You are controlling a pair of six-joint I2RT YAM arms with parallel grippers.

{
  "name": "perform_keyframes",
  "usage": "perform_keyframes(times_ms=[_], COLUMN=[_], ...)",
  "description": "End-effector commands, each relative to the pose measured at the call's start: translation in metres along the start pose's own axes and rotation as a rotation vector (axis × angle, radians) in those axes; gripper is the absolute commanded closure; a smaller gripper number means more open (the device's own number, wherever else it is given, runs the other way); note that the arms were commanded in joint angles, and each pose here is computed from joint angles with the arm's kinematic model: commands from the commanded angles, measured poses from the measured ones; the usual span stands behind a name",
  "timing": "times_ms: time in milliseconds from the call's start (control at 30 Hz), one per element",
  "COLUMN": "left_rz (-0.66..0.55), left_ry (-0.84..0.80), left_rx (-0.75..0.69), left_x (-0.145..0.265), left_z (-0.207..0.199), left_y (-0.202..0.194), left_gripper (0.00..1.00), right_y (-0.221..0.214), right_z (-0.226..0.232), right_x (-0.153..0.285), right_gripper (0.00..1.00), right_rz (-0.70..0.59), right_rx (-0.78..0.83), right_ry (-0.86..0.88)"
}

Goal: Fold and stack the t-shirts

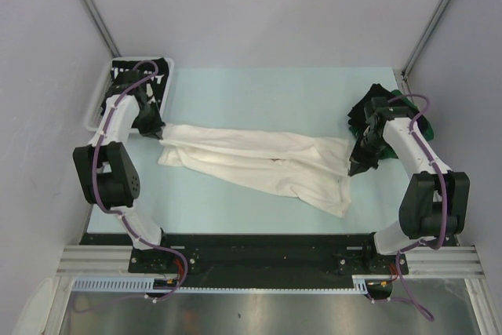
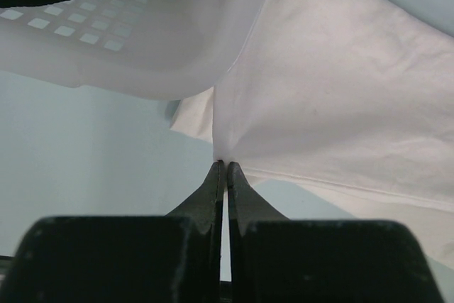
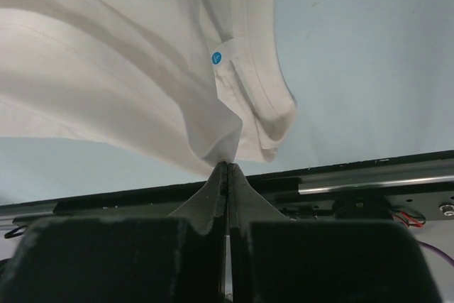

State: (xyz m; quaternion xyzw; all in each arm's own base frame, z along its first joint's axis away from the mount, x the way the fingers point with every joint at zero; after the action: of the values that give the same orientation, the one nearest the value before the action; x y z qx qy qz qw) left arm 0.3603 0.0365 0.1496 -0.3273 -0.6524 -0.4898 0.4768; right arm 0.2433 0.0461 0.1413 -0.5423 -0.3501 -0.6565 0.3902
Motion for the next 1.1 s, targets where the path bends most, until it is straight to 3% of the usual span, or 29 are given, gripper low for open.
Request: perform_keyframes(times_ms=[0, 100, 200, 233, 333, 667, 1067], left_rz=[-0.028, -0.024, -0.03, -0.03, -0.041, -0.098, -0.152], left_ry=[0.023, 0.037, 0.045, 0.051, 0.06, 0.011, -0.244], left_rx=[-0.012, -0.007, 0.0, 0.003, 0.011, 0.016, -0.034], left_x=[0.008, 0.008, 0.011, 0.011, 0.014, 0.03, 0.047], left_z=[0.006, 0.009, 0.012, 0.013, 0.015, 0.009, -0.024], left_y=[0.01, 0.01, 0.012, 0.012, 0.014, 0.025, 0.015], left_gripper=[0.91, 0.87, 0.84, 0.83, 0.81, 0.81, 0.83], right_y=[-0.002, -0.003, -0.006, -0.006, -0.007, 0.008, 0.057], right_z=[-0.002, -0.003, -0.004, -0.005, -0.006, 0.022, 0.124], right_x=[0.001, -0.002, -0.004, -0.005, -0.004, 0.008, -0.007], right_gripper=[1.0, 1.0, 0.87, 0.73, 0.59, 0.57, 0.58], right_rz=[0.003, 0.019, 0.039, 0.044, 0.046, -0.06, -0.212], right_rx=[0.017, 0.012, 0.01, 0.008, 0.007, -0.013, 0.136], right_ry=[0.003, -0.008, -0.018, -0.023, -0.029, 0.096, 0.179])
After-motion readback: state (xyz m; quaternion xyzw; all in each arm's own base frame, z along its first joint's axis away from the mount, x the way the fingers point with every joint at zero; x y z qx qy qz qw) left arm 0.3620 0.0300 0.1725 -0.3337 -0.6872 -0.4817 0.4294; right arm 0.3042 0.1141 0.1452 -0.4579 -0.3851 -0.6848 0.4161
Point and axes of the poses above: each gripper's point midway between its finger pads, its own x axis back along the fingers, its own z axis along the line the jaws close on, y = z × x, the point moved 3 cm from there along x, back along the fingers, and after that the axes turned 2 degrees about -x, right-handed, at the moved point
